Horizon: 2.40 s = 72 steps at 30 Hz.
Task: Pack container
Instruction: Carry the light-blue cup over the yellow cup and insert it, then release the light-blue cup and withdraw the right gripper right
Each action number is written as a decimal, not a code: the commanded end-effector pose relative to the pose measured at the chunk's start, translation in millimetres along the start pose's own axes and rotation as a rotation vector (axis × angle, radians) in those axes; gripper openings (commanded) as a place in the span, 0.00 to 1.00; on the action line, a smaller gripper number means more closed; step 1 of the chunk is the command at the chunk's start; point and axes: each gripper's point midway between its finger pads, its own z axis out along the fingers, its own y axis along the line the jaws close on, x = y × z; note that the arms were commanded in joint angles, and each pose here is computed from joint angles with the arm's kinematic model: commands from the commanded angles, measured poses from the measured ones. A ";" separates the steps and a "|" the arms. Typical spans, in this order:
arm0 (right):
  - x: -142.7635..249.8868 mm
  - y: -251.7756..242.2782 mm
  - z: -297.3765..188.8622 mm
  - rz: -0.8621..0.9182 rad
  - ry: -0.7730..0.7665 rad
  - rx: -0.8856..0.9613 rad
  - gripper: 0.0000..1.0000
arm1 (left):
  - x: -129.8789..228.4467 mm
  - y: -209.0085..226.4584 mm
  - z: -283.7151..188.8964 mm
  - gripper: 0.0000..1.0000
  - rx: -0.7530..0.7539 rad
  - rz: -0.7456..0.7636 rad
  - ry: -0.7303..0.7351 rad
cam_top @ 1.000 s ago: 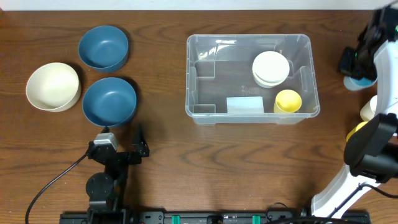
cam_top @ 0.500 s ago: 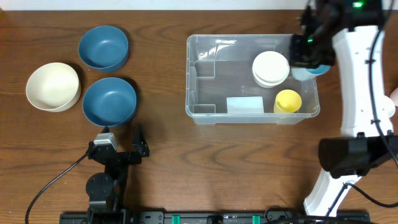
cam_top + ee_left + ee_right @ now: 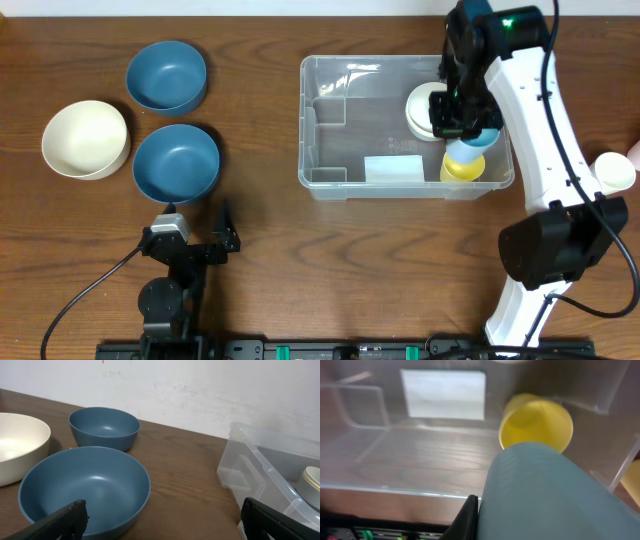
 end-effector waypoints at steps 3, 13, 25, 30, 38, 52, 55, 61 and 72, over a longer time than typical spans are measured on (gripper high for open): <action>4.1 -12.1 5.8 0.029 0.016 0.068 0.02 | 15.3 4.7 1.4 0.98 -0.013 -0.011 0.040; 2.1 -26.1 21.0 0.069 0.026 0.128 0.02 | 15.3 4.7 1.4 0.98 -0.013 -0.011 0.040; 1.3 -26.0 48.4 0.069 0.049 0.124 0.01 | 15.4 4.7 1.4 0.98 -0.013 -0.011 0.040; -1.5 -24.0 61.5 0.063 0.047 0.111 0.01 | 15.3 4.7 1.4 0.98 -0.013 -0.011 0.040; -6.6 -21.7 62.1 0.041 0.028 0.095 0.42 | 15.3 4.7 1.4 0.98 -0.013 -0.011 0.040; -22.3 -18.5 27.1 0.004 -0.056 0.066 0.56 | 15.3 4.7 1.4 0.98 -0.013 -0.011 0.040; -32.7 -22.1 -5.9 0.029 -0.133 0.031 0.56 | 15.3 4.6 1.4 0.98 -0.013 -0.011 0.040; -51.0 -55.8 -54.5 0.159 -0.267 -0.087 0.61 | 15.3 4.7 1.4 0.98 -0.013 -0.011 0.040; -32.5 -207.5 -58.7 0.596 -0.300 -0.042 0.66 | 15.3 4.7 1.4 0.98 -0.013 -0.011 0.040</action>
